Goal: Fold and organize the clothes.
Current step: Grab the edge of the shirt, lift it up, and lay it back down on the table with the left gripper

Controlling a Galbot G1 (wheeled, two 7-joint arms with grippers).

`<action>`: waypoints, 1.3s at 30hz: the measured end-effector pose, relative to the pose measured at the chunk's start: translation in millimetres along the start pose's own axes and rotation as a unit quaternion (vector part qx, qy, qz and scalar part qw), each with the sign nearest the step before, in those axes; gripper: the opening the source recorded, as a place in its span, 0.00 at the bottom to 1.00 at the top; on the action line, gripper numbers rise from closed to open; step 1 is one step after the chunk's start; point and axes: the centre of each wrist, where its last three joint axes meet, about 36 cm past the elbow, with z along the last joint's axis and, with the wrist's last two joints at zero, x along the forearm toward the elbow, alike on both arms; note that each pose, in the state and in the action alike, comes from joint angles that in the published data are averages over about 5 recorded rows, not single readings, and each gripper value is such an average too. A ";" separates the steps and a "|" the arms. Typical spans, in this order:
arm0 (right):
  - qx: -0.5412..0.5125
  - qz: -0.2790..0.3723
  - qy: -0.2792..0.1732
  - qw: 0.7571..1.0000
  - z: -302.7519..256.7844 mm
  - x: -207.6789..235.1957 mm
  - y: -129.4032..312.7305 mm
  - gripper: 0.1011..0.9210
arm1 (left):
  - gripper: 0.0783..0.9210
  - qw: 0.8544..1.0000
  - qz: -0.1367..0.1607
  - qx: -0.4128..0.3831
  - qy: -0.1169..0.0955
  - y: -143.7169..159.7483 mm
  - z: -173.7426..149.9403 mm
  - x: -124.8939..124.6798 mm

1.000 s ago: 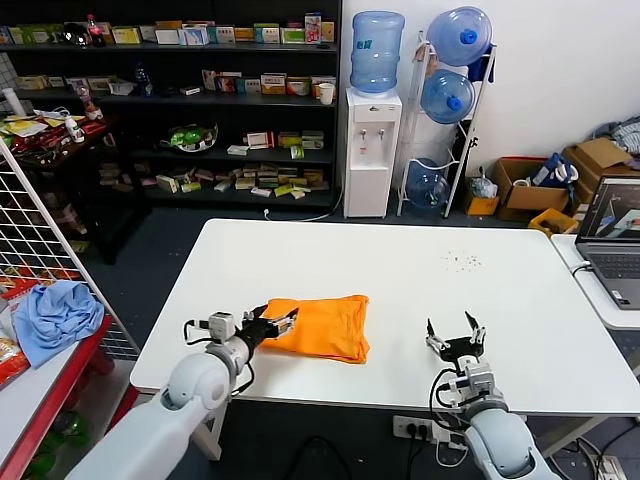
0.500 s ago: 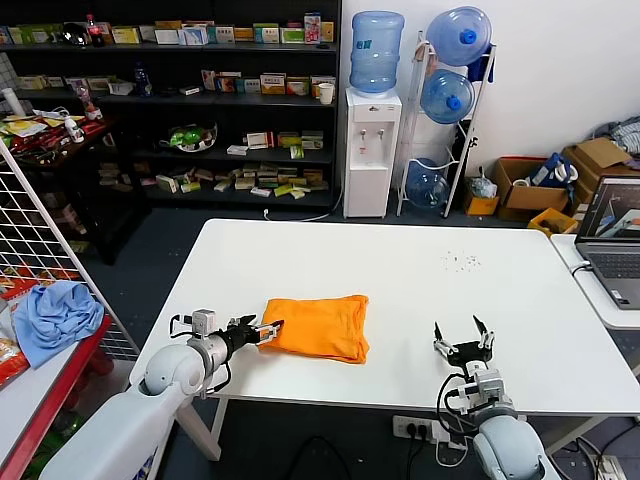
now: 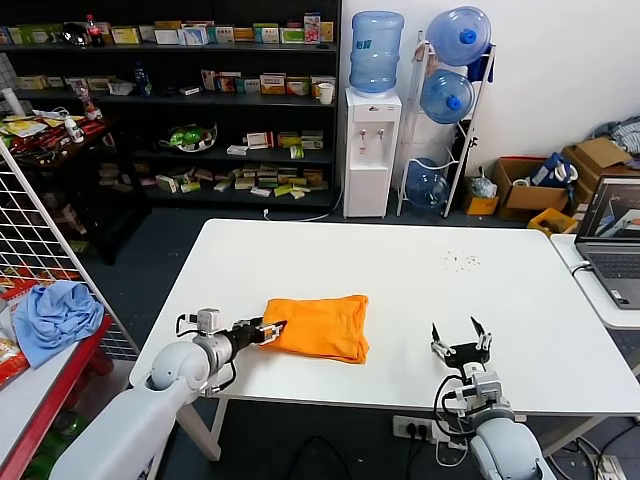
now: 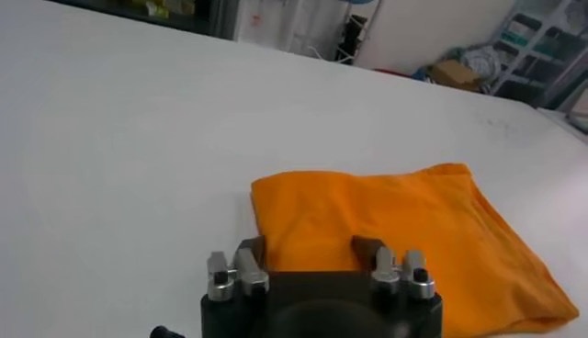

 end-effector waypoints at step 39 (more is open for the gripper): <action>-0.013 -0.041 -0.026 0.999 -26.1 -9.4 38.5 0.88 | 0.05 0.980 -0.169 -0.104 0.006 74.2 -35.2 91.0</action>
